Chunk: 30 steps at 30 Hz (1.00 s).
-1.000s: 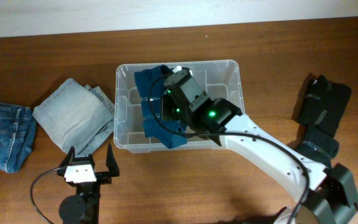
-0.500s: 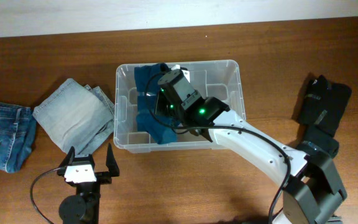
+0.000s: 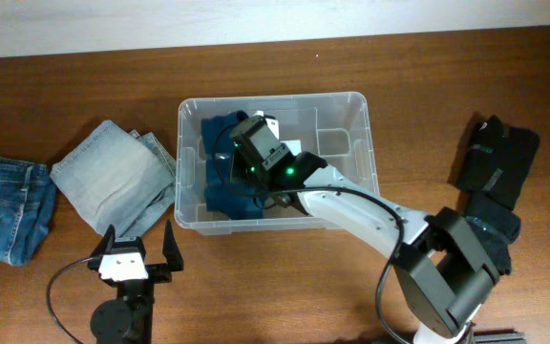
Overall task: Pack container
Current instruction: 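Lower the teal sweater into the box's left side and open the right gripper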
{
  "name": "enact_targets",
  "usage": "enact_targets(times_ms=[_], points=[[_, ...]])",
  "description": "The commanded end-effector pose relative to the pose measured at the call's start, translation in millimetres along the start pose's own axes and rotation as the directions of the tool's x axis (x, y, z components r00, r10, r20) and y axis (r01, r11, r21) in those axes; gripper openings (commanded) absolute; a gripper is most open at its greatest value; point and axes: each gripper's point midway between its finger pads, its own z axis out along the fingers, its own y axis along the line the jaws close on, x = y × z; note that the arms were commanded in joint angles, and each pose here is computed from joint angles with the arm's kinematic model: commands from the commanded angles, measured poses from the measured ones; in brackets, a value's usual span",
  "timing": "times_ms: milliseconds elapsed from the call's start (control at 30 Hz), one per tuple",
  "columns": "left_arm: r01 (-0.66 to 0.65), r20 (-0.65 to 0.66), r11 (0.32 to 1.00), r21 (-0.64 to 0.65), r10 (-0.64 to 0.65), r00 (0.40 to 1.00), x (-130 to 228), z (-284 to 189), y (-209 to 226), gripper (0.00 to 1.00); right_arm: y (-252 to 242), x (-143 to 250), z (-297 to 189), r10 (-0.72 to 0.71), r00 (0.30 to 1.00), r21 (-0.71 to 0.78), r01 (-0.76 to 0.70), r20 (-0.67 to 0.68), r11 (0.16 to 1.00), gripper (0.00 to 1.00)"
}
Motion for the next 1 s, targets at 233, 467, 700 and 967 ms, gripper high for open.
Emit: enact_targets(times_ms=[233,467,700,967], points=[[-0.008,0.004,1.000,-0.011,0.008,1.000,1.1,0.1,2.1,0.99,17.6,1.8,4.0,-0.031,1.000,-0.041,0.031,0.003,0.999,0.04],[-0.008,0.004,1.000,-0.011,0.008,1.000,1.1,0.1,2.1,0.99,18.2,1.7,4.1,0.037,0.999,-0.043,-0.037,0.001,0.998,0.04],[-0.008,0.004,1.000,-0.011,0.008,1.000,1.1,0.1,2.1,0.99,16.7,3.2,8.3,0.055,0.998,-0.039,-0.055,-0.003,0.998,0.04],[-0.008,0.004,1.000,-0.011,0.008,1.000,1.1,0.1,2.1,1.00,24.8,2.9,8.5,0.048,0.999,-0.064,-0.048,0.009,0.997,0.04]])
